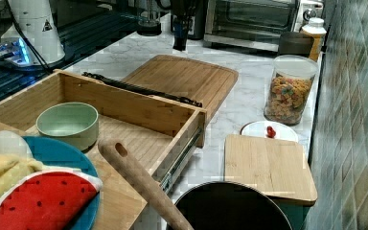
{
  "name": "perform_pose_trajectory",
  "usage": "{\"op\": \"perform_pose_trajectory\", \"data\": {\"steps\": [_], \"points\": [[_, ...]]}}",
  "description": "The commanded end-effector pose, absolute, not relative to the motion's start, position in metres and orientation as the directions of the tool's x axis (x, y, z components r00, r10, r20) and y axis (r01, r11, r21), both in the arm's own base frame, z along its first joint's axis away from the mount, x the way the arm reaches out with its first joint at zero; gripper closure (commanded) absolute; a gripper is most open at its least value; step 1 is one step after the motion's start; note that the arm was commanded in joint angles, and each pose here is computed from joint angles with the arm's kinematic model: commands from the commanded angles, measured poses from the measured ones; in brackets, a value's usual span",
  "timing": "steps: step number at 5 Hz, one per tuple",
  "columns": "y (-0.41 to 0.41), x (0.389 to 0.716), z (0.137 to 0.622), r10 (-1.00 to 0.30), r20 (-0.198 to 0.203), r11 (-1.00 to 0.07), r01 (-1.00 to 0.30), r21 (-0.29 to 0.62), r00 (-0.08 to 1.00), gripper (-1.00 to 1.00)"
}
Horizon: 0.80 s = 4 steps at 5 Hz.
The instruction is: Close the drawer.
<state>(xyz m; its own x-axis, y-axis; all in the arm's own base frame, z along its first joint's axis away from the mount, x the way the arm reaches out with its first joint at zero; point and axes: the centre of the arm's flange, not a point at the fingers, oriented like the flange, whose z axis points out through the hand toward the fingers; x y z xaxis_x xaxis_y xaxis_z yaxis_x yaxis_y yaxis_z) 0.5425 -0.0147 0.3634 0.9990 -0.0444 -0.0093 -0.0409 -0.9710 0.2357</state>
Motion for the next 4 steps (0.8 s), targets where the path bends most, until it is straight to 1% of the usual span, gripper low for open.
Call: {"op": "perform_pose_trajectory", "data": {"steps": [1, 2, 3, 4], "points": [[-0.015, 0.537, 0.306, -0.014, -0.013, -0.962, -0.009, 0.273, 1.0, 1.0], [-0.028, 0.539, 0.281, -0.034, -0.002, -0.963, -0.033, 0.269, 0.999, 1.0], [-0.04, 0.537, 0.272, -0.054, -0.013, -0.956, -0.048, 0.288, 0.998, 1.0], [-0.051, 0.533, 0.274, -0.041, 0.001, -0.956, -0.04, 0.291, 0.999, 1.0]]}}
